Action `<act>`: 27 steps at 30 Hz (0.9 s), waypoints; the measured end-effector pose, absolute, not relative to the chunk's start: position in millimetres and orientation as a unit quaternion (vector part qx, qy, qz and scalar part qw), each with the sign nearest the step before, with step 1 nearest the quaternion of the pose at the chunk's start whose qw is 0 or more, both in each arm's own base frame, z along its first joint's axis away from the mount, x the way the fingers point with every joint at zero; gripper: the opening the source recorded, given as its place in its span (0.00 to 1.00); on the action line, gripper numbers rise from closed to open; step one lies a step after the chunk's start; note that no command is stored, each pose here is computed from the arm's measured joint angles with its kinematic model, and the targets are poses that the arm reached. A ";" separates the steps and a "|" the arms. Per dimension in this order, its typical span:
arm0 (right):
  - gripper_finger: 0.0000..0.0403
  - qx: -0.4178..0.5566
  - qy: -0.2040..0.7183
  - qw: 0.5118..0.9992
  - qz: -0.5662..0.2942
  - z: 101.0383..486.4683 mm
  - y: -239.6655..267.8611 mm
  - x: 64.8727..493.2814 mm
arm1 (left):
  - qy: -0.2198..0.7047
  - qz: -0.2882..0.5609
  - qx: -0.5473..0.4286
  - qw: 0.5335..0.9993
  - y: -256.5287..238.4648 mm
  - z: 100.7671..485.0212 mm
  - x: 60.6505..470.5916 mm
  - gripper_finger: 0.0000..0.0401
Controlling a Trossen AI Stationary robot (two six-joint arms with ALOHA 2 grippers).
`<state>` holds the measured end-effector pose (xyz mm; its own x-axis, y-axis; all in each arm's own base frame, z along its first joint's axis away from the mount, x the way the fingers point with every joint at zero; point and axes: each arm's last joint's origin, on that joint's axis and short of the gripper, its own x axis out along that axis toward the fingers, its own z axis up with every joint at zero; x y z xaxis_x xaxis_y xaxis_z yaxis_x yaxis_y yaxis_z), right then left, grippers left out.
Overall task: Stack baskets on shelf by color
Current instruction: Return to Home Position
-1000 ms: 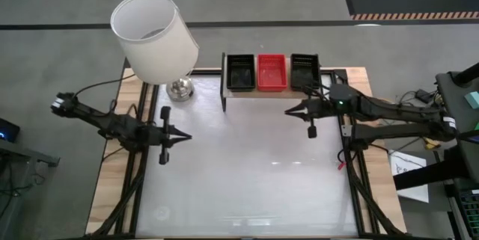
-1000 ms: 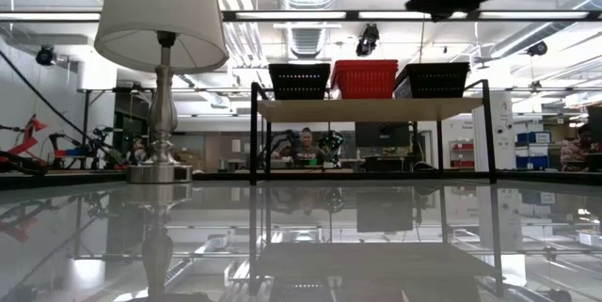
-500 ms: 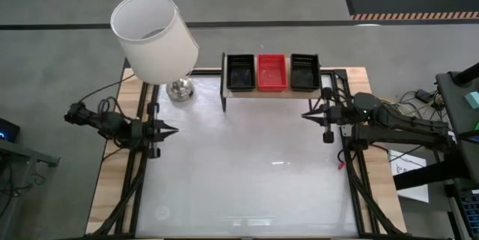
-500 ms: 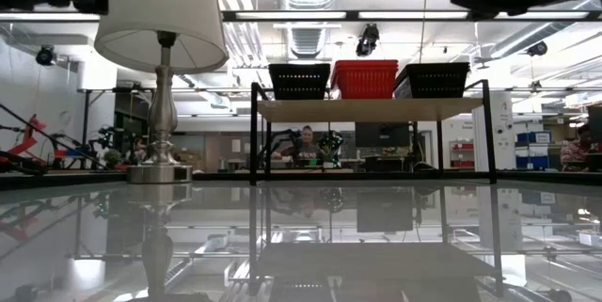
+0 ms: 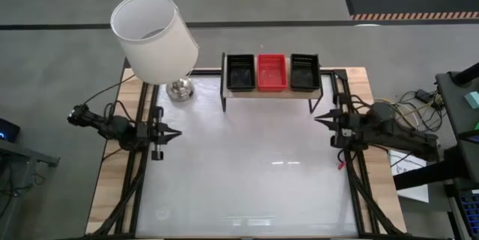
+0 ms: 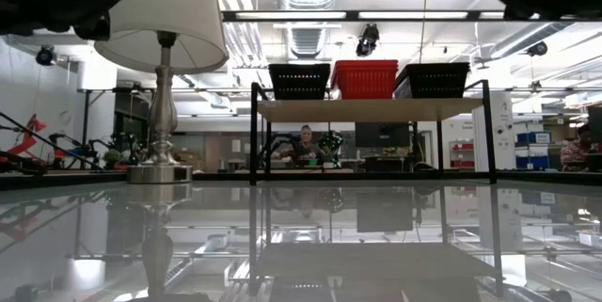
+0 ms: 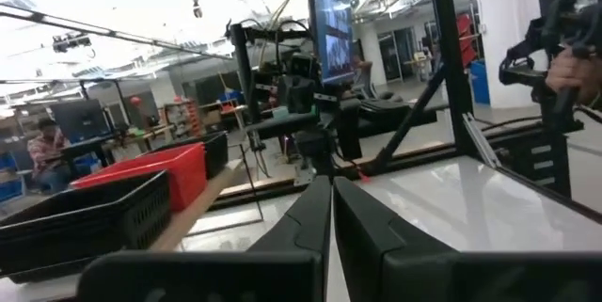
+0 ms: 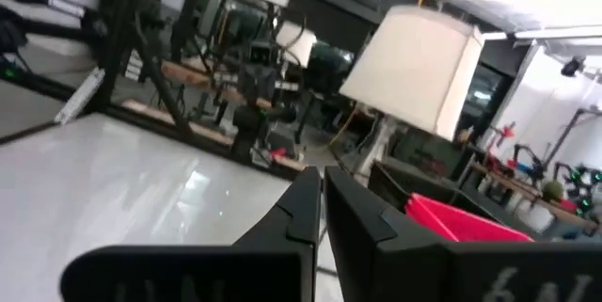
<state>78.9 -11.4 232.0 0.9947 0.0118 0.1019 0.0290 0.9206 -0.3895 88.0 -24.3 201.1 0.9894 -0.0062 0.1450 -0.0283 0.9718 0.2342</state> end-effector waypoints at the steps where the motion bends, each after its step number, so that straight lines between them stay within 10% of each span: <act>1: 0.03 -0.201 -0.062 0.978 -0.005 230.1 -11.0 77.6 | -0.071 0.005 0.119 0.990 -24.4 199.5 88.5 0.00; 18: 0.03 -0.146 -0.088 0.981 0.093 182.3 -9.6 95.5 | -0.089 0.012 0.110 0.990 -25.5 192.6 91.5 0.00; 27: 0.03 0.044 -0.059 0.992 0.104 180.4 -10.0 96.7 | -0.078 0.008 0.115 0.990 -26.5 190.3 93.7 0.00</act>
